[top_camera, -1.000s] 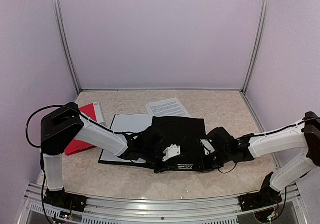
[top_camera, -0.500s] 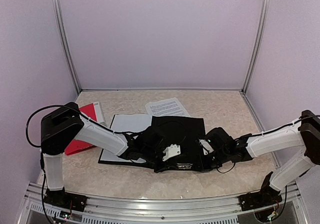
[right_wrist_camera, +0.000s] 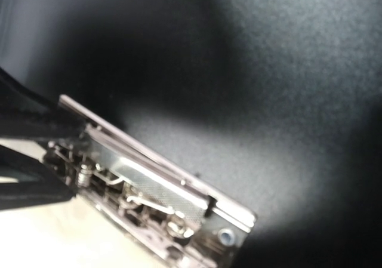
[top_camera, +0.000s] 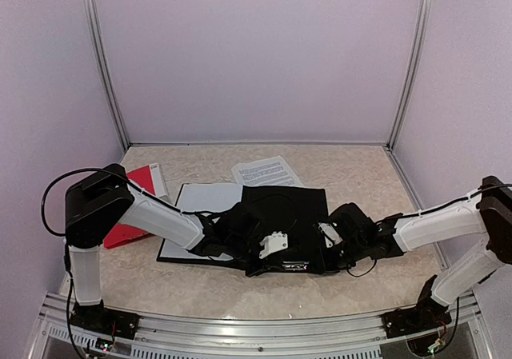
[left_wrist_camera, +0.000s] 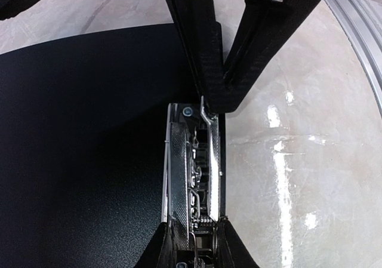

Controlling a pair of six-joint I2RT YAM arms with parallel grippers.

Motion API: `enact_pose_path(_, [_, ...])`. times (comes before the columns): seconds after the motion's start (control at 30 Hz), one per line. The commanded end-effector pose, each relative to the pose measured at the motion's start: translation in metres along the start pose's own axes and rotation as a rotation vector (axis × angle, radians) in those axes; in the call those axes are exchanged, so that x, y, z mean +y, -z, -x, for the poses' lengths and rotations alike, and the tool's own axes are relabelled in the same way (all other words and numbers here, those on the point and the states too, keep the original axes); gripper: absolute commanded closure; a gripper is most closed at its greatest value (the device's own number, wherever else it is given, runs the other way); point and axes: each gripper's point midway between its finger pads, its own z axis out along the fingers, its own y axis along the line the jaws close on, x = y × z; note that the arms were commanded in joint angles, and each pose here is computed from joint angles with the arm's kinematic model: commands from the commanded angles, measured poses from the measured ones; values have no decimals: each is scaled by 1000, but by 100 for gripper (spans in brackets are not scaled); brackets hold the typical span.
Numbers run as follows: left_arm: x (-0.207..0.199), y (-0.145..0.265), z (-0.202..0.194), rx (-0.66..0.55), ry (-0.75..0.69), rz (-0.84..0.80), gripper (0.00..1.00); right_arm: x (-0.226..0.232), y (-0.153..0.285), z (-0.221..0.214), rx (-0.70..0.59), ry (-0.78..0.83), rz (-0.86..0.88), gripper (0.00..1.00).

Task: Put the files into the folder
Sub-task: Open the spring clip on the folder.

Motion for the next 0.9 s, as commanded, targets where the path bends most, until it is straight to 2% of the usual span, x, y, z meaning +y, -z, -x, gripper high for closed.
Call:
enact_pose_path(0.0, [-32, -7, -43, 111, 5, -104, 78, -26, -11, -10, 35, -36, -96, 100])
enact_pose_path(0.37, [-43, -7, -45, 105, -7, -160, 78, -42, -22, -17, 72, -36, -149, 100])
enact_pose_path(0.87, [-60, -5, -46, 92, -57, -236, 79, -38, -20, 14, 26, 14, -173, 100])
